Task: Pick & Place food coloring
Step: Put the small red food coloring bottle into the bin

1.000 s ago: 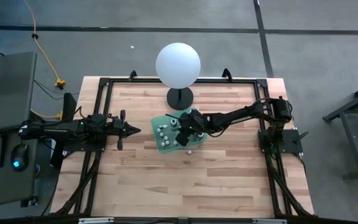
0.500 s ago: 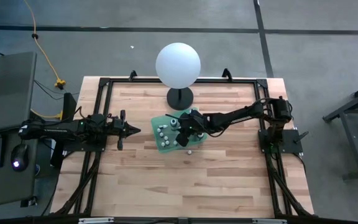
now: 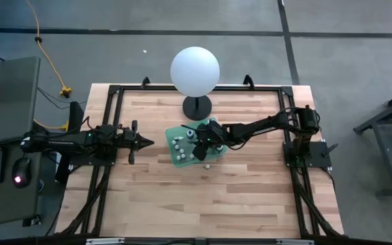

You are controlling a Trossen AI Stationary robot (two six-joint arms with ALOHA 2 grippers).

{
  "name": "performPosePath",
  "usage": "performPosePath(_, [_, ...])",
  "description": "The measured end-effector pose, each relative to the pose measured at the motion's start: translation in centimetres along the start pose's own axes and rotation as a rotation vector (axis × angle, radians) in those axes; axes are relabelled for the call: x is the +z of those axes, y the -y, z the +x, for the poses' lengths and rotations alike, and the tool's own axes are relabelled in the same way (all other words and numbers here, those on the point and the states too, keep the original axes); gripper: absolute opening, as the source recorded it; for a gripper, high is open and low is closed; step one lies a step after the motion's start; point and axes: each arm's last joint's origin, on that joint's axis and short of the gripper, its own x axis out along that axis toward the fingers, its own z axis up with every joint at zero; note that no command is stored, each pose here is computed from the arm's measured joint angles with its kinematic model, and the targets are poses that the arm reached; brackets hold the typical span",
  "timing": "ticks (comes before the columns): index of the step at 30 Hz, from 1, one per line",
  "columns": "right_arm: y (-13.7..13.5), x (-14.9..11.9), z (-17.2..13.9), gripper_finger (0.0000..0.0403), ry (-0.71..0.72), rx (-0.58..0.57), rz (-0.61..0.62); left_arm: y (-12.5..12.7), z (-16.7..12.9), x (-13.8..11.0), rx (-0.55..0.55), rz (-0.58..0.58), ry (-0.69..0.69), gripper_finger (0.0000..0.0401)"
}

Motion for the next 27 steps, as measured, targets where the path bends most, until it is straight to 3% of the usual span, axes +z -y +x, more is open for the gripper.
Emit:
performPosePath(14, [-0.6, 1.6, -0.7, 0.0129, 0.022, 0.006, -0.036, 0.0, 0.0, 0.0, 0.0, 0.0, 0.0, 0.0])
performPosePath(27, [-2.5, 6.7, -4.0, 0.0129, -0.025, -0.147, -0.099, 0.0, 0.0, 0.0, 0.0, 0.0, 0.0, 0.0])
